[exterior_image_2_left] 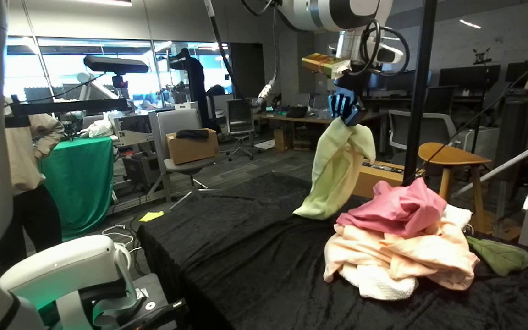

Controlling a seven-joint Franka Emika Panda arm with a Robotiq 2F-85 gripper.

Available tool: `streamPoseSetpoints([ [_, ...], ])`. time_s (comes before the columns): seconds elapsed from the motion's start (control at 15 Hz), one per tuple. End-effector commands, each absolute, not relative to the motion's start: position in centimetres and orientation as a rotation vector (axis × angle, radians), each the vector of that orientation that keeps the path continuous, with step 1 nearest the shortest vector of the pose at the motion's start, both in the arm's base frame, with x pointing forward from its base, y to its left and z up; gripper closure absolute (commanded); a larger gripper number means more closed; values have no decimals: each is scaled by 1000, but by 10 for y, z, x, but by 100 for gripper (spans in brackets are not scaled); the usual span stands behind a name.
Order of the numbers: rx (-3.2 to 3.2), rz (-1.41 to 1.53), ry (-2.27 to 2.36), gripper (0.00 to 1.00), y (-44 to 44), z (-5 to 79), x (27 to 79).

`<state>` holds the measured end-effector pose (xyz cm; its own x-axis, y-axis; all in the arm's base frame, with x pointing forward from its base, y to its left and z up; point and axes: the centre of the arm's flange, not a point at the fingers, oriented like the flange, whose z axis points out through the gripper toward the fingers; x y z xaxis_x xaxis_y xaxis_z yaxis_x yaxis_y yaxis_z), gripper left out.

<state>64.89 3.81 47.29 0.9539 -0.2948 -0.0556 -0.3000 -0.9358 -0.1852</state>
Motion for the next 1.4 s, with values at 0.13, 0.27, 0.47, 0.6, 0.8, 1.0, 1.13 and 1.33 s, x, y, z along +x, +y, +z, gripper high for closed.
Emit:
streamPoseSetpoints([
  [0.13, -2950, -98, 573, 91, -25, 486, 655],
  [0.27, -2977, -124, 616, 91, -41, 479, 658],
  [0.47, -3037, -181, 671, 91, -56, 469, 663],
  [0.6, -3061, -208, 690, 65, -60, 465, 665],
  [0.8, -3082, -248, 702, 51, -62, 462, 664],
  [1.0, -3096, -290, 744, 28, -65, 464, 661],
  [1.13, -3104, -305, 782, 12, -69, 465, 658],
  [1.33, -3098, -278, 746, 0, -65, 469, 644],
])
